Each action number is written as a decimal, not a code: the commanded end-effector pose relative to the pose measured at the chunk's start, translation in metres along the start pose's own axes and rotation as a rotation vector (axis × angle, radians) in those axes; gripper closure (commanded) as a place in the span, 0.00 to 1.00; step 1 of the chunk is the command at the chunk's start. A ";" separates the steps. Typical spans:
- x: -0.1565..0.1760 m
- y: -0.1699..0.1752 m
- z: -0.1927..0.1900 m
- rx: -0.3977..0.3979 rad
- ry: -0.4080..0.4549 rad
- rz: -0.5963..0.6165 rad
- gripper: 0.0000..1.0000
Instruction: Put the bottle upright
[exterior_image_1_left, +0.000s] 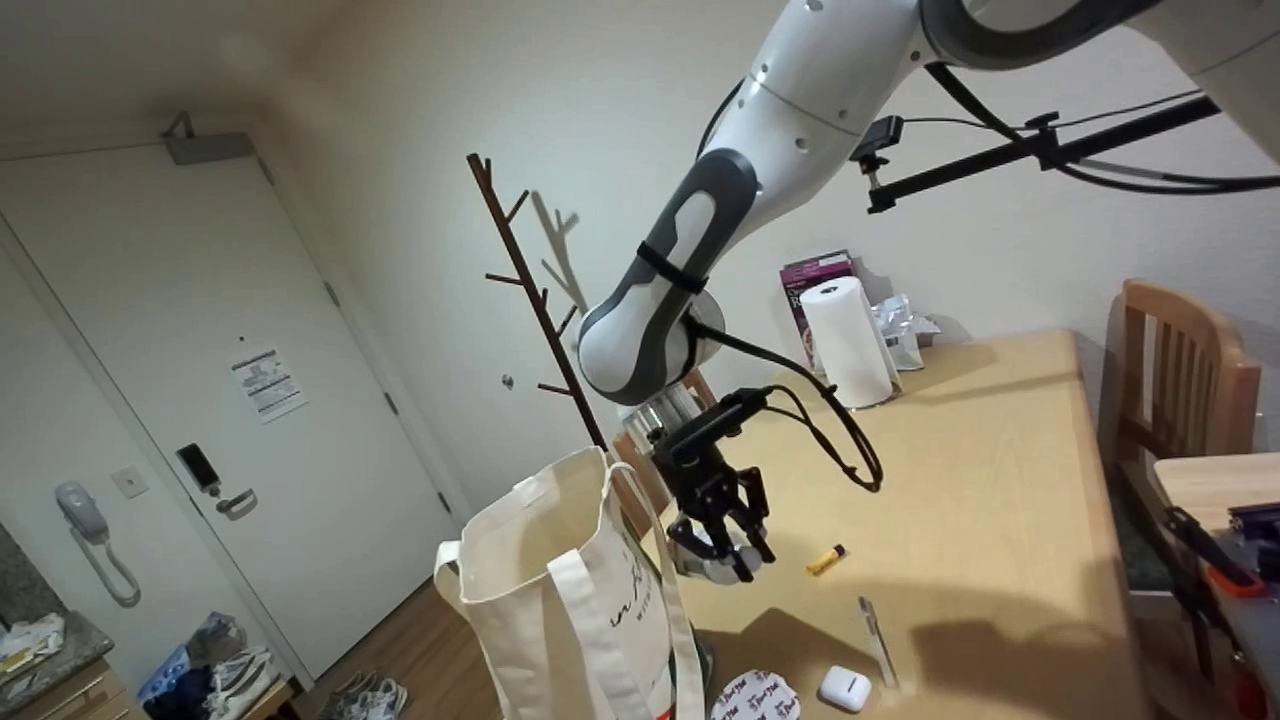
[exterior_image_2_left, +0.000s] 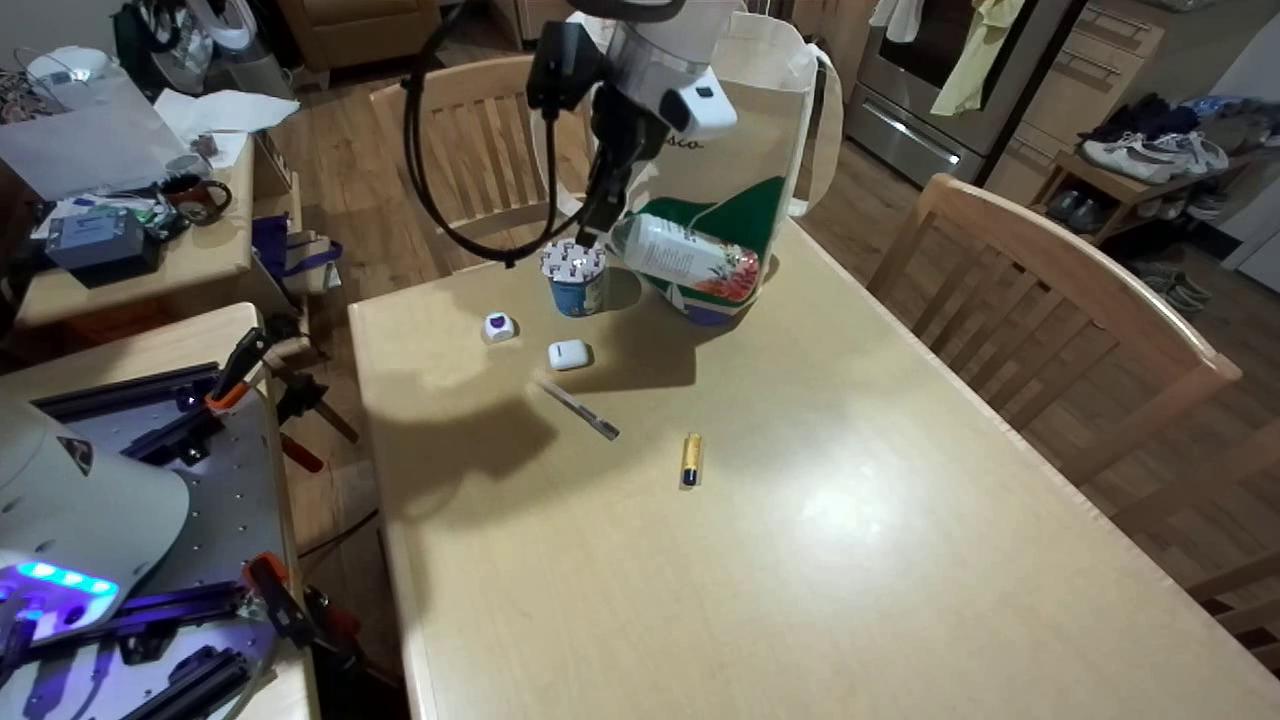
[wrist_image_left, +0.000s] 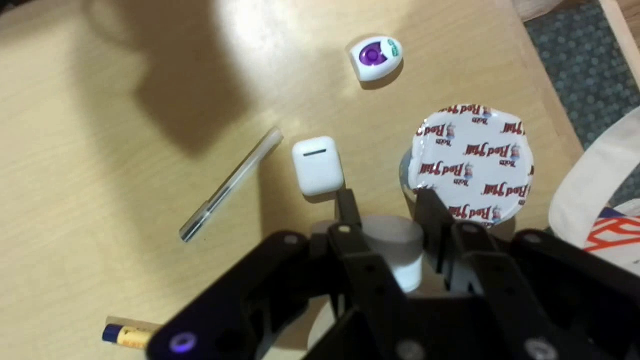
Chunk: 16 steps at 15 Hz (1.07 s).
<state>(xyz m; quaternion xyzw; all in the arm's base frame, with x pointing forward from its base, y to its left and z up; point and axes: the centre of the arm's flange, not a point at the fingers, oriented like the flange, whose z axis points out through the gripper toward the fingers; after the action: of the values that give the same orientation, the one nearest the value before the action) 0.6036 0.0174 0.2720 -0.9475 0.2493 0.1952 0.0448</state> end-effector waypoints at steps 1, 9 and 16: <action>-0.011 -0.012 0.010 0.005 0.104 -0.091 0.92; 0.004 -0.025 0.009 0.062 0.116 -0.067 0.92; -0.027 0.000 -0.011 0.208 -0.294 -0.022 0.92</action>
<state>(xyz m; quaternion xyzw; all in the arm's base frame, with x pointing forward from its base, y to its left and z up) 0.5944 0.0427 0.2749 -0.9259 0.2446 0.2567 0.1302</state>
